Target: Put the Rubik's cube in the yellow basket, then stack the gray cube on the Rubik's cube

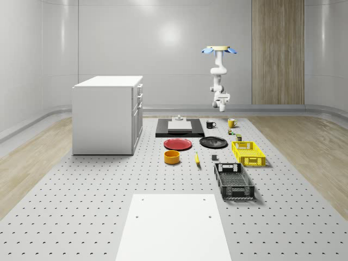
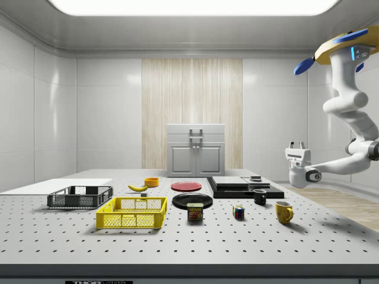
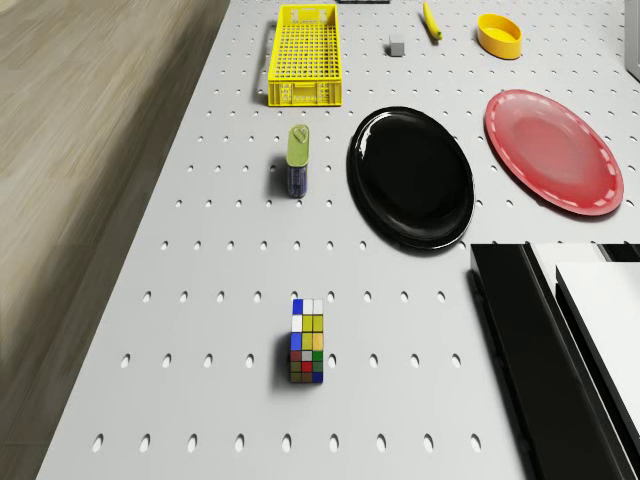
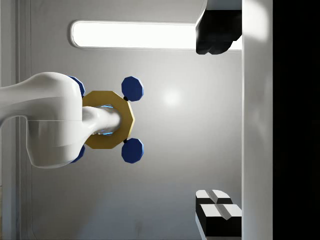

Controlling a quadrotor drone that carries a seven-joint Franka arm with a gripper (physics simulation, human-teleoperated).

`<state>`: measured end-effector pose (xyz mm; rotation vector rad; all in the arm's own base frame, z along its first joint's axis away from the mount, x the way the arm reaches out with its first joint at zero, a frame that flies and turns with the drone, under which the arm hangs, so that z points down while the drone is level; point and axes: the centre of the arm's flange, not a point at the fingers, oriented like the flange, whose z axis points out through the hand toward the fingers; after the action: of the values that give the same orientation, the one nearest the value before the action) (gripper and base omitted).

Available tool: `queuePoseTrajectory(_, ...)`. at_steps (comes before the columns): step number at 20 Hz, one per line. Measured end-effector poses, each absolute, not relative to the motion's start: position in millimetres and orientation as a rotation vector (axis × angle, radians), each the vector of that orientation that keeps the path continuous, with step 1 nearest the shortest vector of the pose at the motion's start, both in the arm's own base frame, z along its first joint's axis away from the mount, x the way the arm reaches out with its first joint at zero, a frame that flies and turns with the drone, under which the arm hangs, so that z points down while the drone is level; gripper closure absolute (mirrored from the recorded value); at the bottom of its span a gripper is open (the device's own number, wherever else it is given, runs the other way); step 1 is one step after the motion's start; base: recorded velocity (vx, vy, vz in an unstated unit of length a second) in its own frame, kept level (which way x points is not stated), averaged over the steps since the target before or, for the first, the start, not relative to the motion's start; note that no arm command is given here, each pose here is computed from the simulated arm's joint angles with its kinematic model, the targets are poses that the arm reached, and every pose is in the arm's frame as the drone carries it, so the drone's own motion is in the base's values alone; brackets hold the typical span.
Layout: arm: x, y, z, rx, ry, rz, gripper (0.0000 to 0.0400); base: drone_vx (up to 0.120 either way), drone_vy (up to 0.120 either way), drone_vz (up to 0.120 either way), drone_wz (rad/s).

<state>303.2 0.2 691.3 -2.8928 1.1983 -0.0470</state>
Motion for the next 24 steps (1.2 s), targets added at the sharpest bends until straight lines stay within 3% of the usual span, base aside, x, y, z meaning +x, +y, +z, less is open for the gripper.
queuePoseTrajectory(8,302.6,1,691,-2.896,1.2,-0.06,0.0,0.12,0.115,0.0,0.0)
queuePoseTrajectory(24,301.4,13,690,-2.992,1.241,-0.155,0.0,0.12,0.0,0.0,0.0)
